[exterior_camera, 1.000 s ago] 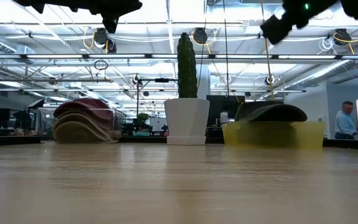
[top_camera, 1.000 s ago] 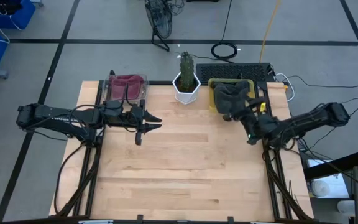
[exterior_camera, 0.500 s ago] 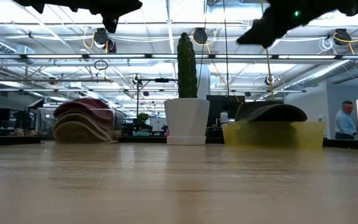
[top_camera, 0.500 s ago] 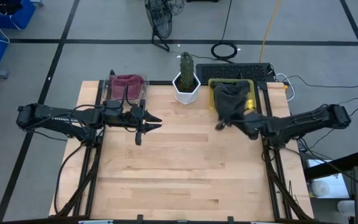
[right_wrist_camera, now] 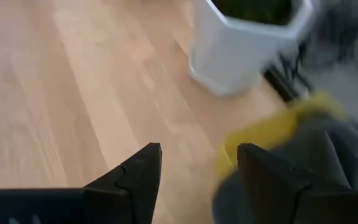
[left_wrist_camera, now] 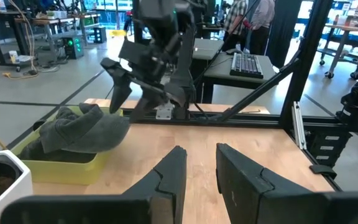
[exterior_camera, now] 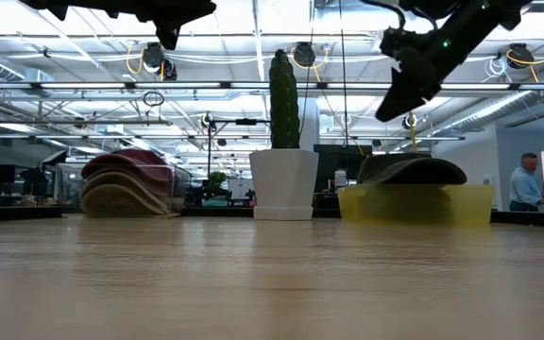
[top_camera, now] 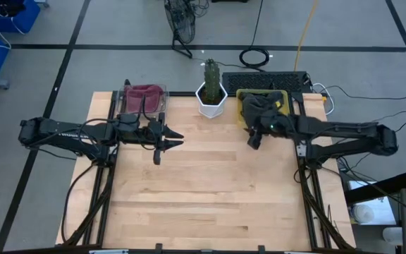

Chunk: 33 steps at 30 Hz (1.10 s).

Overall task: Pick & Place hat
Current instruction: Put the black cap into the yellow bin

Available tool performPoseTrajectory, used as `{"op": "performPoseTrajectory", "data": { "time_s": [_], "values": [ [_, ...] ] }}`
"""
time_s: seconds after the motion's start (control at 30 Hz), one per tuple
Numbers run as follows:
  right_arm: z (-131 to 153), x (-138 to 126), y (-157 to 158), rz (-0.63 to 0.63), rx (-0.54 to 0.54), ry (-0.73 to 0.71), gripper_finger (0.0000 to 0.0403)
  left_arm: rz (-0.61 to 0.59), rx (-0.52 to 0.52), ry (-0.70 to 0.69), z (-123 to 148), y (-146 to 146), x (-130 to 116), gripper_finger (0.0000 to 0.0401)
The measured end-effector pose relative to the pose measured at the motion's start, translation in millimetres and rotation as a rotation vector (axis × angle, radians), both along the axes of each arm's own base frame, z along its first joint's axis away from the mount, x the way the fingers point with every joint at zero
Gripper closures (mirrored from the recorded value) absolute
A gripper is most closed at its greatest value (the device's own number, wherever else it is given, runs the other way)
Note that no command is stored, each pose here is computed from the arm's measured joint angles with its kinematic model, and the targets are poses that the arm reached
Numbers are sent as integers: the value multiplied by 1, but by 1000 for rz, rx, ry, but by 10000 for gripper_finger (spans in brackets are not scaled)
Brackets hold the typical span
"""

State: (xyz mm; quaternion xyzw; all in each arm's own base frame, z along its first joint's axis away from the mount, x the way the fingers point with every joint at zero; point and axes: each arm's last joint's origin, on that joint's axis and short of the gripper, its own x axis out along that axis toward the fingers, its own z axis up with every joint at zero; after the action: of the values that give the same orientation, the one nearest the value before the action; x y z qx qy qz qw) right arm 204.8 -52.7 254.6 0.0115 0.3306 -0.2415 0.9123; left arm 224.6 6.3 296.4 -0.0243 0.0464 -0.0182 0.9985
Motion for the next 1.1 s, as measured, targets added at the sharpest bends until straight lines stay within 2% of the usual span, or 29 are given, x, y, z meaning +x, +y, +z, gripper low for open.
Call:
{"op": "performPoseTrajectory", "data": {
  "time_s": [0.17, 0.3, 0.43, 0.73, 0.97, 1.1],
  "values": [
    [16, -12, -6, -176, 157, 53, 209, 0, -4, 0, 0, 0, 0, 311],
    [9, -23, -9, -299, 238, 133, 209, 0, -4, 0, 0, 0, 0, 311],
    [-7, -33, -20, -418, 206, 211, 209, 0, -4, 0, 0, 0, 0, 311],
    [-41, -40, -58, -542, 215, 193, 209, 0, -5, 0, 0, 0, 0, 311],
    [-43, -39, -86, -592, 149, 120, 209, 1, -3, 0, 0, 0, 0, 311],
    [-50, -39, -97, -622, 147, 136, 209, 1, -3, 1, 0, 0, 0, 311]
  ]
}}
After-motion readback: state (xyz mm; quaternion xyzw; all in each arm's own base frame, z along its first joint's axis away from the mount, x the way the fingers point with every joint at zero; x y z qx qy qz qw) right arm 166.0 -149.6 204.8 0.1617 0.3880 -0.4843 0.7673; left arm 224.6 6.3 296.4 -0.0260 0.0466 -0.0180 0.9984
